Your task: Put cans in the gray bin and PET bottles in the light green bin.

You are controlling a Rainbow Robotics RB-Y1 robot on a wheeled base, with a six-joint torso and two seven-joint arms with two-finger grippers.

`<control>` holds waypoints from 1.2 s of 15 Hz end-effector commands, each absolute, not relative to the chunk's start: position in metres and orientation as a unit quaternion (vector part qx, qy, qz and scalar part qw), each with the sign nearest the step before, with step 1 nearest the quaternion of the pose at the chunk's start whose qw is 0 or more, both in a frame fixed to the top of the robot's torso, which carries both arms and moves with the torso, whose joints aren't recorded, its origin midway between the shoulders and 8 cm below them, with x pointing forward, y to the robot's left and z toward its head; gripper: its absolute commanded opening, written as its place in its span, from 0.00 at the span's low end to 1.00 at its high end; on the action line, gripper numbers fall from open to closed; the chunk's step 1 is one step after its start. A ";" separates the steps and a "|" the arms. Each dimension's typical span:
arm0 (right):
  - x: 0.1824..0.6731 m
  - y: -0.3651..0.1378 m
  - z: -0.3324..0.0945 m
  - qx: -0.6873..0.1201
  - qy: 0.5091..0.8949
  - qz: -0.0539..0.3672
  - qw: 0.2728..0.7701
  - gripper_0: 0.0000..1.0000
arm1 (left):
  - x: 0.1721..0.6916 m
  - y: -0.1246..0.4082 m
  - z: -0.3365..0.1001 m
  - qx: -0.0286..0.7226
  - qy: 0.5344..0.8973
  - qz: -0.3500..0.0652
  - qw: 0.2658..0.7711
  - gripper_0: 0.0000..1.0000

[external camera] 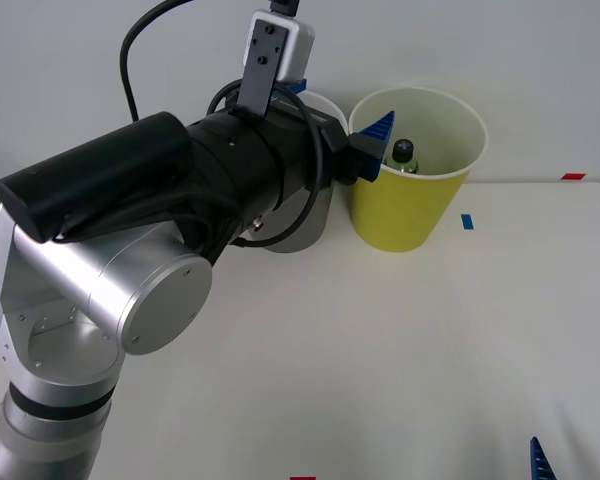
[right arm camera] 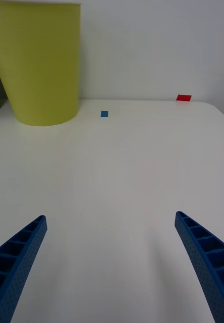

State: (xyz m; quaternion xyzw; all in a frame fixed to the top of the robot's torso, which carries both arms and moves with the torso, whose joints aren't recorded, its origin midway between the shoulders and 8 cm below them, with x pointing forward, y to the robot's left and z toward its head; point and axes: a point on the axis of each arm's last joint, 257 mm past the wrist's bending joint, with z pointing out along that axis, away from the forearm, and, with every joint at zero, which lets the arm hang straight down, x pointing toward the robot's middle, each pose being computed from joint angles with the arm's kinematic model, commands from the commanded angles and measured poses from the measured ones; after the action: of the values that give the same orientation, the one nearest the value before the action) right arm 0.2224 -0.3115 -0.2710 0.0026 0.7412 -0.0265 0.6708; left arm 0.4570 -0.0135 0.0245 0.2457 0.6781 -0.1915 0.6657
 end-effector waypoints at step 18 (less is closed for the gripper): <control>0.222 -0.312 -0.271 0.003 0.741 -0.026 0.671 0.88 | 0.388 0.132 -0.084 0.159 0.730 -0.122 0.654 1.00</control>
State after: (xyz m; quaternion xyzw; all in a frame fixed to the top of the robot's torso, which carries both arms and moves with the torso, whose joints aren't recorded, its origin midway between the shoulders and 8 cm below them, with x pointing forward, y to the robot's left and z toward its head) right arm 0.2224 -0.3115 -0.2710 0.0026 0.7412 -0.0265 0.6708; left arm 0.3900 0.1302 -0.0880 0.1670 0.7488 -0.1137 0.6312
